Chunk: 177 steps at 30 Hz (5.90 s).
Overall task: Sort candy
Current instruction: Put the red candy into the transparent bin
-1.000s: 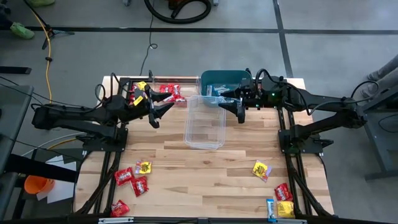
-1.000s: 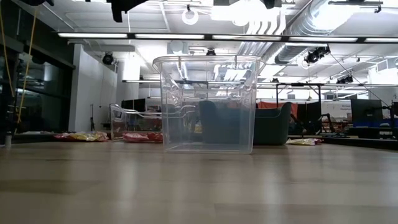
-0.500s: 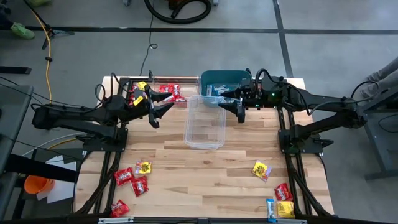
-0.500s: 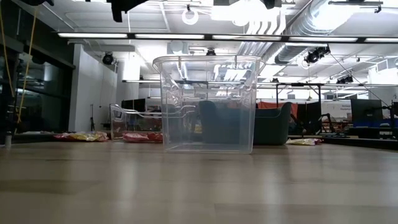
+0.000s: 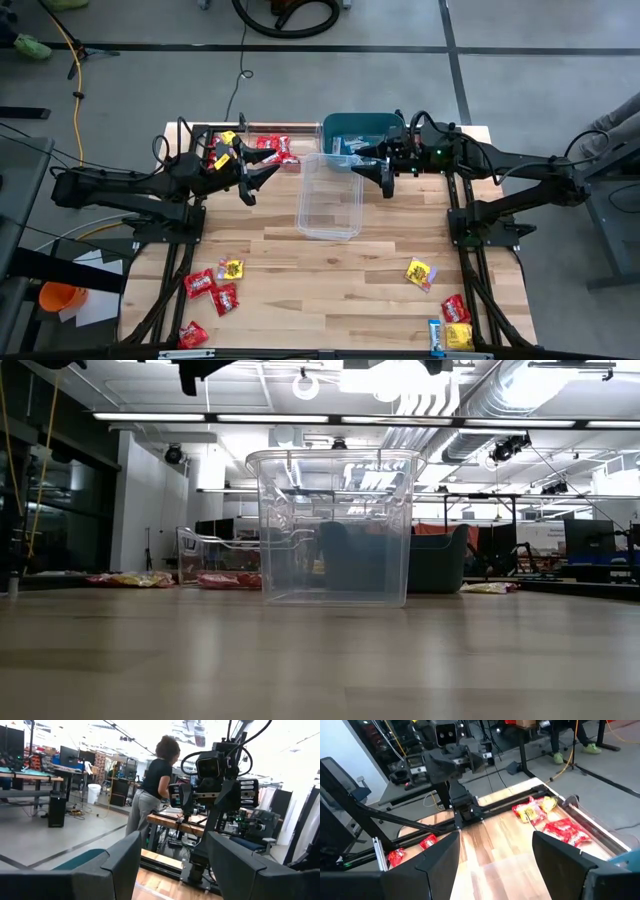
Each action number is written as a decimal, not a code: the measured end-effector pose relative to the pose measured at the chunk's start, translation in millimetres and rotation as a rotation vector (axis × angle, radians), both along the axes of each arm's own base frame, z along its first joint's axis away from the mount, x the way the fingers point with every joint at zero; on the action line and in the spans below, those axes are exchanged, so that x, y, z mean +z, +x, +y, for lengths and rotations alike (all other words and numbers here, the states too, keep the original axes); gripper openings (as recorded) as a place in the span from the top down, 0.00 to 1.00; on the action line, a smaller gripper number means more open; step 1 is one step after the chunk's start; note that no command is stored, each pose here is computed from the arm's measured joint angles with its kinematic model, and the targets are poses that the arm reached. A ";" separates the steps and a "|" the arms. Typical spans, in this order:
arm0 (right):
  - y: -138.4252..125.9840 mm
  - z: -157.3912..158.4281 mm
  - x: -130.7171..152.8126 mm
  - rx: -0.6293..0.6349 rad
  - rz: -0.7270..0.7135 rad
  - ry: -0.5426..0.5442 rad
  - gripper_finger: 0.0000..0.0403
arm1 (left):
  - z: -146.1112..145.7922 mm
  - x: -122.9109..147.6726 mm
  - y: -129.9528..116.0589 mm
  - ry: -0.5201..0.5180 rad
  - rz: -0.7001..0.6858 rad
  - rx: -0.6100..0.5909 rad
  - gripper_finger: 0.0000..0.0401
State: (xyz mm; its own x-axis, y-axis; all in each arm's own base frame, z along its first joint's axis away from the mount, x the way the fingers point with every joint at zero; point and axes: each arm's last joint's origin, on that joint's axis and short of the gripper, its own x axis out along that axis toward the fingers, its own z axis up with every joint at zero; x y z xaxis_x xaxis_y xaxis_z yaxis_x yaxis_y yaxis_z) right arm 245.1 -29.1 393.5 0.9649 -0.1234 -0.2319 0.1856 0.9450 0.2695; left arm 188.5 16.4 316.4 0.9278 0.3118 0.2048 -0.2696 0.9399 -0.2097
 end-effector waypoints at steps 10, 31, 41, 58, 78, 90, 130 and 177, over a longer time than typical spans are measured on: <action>-29.3 -36.3 -39.8 -0.661 0.352 0.232 0.39 | 0.0 -0.1 0.0 -0.022 -0.006 -0.005 0.47; -119.8 -171.5 -166.4 -1.424 0.254 0.705 0.39 | 0.0 -0.7 0.1 -0.023 0.000 -0.004 0.47; -110.4 -205.1 -212.4 -1.580 0.391 0.792 0.39 | 3.7 0.1 -0.8 -0.029 -0.010 0.047 0.47; -102.0 -227.7 -230.5 -1.749 0.467 0.805 0.39 | 12.5 5.6 -8.2 -0.028 -0.044 0.104 0.47; -95.2 -255.3 -253.0 -1.903 0.728 0.873 0.60 | 22.7 5.8 -10.7 -0.027 -0.045 0.161 0.47; -86.7 -252.1 -263.6 -1.887 0.831 0.786 0.65 | 29.2 5.8 -12.3 -0.026 -0.046 0.196 0.47; -67.0 -153.8 -55.3 -1.155 0.156 0.199 1.00 | 28.5 16.3 -15.3 -0.019 -0.078 0.197 0.47; -122.0 -156.5 -271.0 -1.542 -0.100 1.130 0.44 | 28.8 16.4 -15.5 -0.069 -0.101 0.193 0.47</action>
